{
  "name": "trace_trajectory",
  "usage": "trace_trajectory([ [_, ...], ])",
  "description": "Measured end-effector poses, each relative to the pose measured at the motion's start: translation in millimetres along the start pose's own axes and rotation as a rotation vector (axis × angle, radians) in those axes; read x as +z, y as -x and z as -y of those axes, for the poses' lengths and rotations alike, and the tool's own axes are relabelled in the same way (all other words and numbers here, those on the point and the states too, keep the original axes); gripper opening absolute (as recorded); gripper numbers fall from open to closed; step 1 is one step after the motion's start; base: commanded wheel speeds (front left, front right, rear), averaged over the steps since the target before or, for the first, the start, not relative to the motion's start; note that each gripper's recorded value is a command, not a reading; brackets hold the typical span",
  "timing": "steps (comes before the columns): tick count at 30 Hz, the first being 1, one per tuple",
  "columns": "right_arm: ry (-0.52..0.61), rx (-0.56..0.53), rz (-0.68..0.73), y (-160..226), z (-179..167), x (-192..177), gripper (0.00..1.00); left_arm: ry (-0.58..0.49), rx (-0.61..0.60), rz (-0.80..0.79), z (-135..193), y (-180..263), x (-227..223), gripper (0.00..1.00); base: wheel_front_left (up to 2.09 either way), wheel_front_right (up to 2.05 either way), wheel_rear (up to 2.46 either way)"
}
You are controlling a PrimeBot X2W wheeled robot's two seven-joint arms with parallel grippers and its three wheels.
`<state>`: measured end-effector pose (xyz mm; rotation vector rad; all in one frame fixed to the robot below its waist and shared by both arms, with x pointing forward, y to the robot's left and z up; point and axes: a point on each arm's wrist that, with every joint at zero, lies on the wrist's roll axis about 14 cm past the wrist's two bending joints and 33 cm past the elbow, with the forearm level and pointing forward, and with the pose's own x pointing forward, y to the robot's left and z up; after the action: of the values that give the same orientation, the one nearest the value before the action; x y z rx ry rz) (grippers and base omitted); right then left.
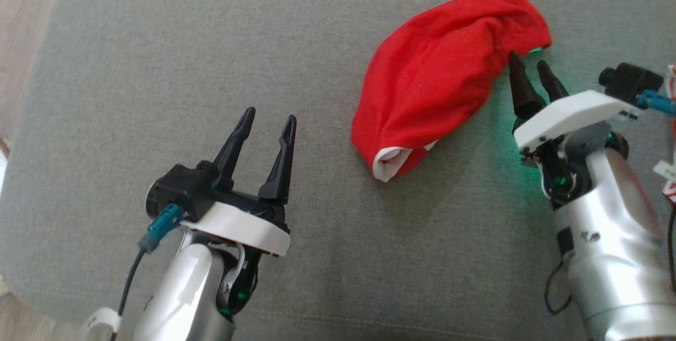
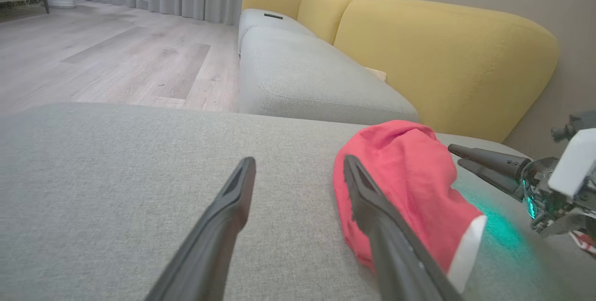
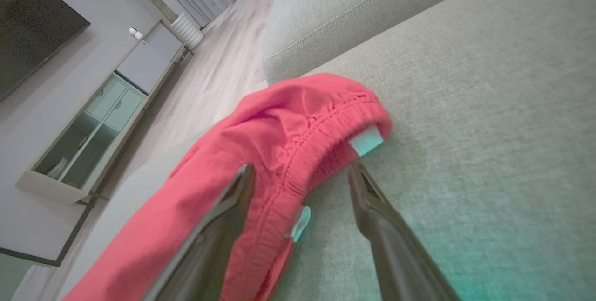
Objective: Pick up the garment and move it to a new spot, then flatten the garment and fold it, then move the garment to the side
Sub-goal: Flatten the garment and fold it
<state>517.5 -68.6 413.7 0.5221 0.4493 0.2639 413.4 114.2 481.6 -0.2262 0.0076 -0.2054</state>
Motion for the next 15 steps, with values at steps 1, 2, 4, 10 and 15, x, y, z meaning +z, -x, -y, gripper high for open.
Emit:
trace_trajectory([
  [1,-0.009,0.000,-0.016,-4,0,-2,1.00,-0.001,0.006,-0.003,-2,1,-1,1.00,0.00,0.00,0.00],
  [2,-0.015,0.002,-0.027,-8,-1,-4,1.00,-0.002,0.012,-0.007,-4,1,-2,1.00,0.00,0.00,0.00],
  [4,-0.022,0.019,-0.055,-14,-6,-8,1.00,-0.003,0.022,-0.014,-7,2,-4,1.00,0.00,0.00,0.00],
  [10,-0.004,0.069,-0.038,-19,-21,-3,0.00,-0.006,0.027,-0.014,-9,3,-4,1.00,0.00,0.00,0.00],
  [15,0.070,0.096,0.072,-7,-25,27,0.00,-0.007,0.013,0.008,-3,2,4,1.00,0.00,0.00,0.00],
])
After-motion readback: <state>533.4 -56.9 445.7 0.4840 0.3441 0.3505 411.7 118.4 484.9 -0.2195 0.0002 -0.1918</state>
